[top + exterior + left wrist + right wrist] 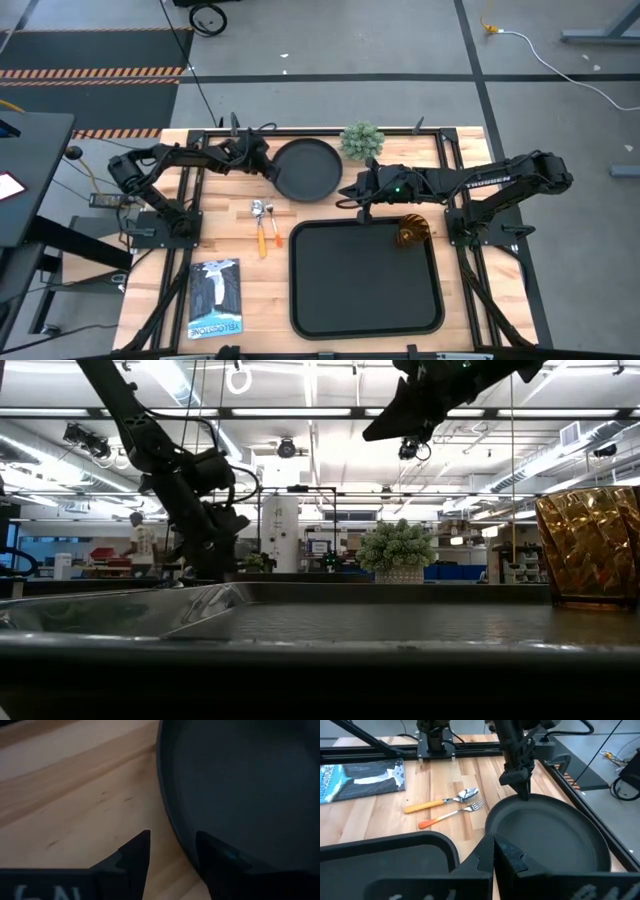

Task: Pick and place plate/cup/fork/spoon on tray
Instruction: Put the black plate on the black serving tray to the bottom left of the brown cup

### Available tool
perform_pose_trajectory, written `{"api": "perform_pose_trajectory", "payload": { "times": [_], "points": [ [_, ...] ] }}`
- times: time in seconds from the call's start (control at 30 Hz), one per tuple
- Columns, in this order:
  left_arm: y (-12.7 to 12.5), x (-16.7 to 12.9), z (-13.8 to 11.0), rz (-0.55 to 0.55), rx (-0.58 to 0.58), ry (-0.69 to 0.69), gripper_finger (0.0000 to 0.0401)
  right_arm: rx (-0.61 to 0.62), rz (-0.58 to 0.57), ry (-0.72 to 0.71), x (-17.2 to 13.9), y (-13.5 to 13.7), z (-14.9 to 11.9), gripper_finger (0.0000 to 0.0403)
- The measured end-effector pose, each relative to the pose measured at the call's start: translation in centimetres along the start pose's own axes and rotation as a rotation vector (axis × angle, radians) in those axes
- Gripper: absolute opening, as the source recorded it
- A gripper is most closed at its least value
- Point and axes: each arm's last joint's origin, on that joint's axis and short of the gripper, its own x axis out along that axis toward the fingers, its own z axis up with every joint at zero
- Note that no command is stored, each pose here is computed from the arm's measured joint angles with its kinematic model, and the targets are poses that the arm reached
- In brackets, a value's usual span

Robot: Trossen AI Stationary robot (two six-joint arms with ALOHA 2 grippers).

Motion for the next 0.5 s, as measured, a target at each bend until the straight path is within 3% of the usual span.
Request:
{"api": "perform_pose_trajectory", "payload": {
  "times": [0.5],
  "points": [
    [-0.43,0.01,-0.02,-0.018,0.010,-0.008,0.0085,-0.009,0.000,-0.026,0.00,0.00,0.26,0.0008]
  ]
}}
